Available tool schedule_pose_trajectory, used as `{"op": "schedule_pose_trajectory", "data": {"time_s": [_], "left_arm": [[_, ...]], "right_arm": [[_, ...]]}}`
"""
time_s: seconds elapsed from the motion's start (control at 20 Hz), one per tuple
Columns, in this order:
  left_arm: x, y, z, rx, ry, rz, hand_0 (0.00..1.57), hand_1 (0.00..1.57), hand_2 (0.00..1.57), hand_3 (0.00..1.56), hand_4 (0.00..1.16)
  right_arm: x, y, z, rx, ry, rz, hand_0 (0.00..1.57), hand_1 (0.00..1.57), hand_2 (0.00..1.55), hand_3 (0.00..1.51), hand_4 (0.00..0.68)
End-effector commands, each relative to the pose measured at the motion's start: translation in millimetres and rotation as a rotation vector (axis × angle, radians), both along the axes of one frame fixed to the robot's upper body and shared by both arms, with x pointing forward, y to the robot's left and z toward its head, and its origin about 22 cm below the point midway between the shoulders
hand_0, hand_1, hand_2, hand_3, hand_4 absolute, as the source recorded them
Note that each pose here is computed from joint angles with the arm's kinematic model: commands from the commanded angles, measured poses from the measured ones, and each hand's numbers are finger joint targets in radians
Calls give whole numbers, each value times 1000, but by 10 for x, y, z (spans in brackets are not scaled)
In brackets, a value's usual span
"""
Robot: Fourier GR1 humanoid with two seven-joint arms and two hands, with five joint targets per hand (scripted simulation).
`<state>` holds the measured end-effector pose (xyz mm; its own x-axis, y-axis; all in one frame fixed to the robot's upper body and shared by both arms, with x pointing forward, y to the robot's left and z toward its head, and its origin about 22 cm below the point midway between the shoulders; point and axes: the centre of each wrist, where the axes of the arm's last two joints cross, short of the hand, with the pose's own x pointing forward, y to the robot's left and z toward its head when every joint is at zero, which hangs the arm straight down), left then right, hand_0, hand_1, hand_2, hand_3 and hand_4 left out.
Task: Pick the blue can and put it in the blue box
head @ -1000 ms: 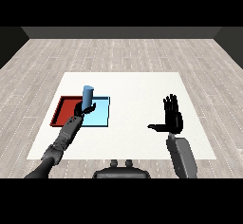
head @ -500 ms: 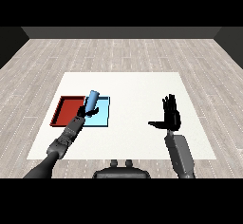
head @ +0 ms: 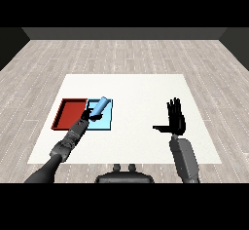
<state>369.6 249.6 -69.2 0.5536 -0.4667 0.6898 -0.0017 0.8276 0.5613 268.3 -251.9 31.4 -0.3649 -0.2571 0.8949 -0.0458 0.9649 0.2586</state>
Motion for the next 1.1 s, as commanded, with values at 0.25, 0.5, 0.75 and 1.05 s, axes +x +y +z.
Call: {"op": "schedule_pose_trajectory", "data": {"time_s": [0.25,0.5,0.75,1.05], "left_arm": [[-221,-120,-262,75,-67,163,0,0,0,0,0],[-40,-59,4,35,-517,218,0,0,0,0,0],[40,-171,223,-158,-811,-6,0,0,0,0,0],[-178,-380,314,-349,-1022,-182,0,0,0,0,0]], "right_arm": [[3,-8,10,13,-12,19,0,0,0,0,0],[-54,54,74,37,-31,39,0,0,0,0,0],[-19,48,53,63,-12,39,0,0,0,0,0],[-29,-69,2,-20,23,43,0,0,0,0,0]]}}
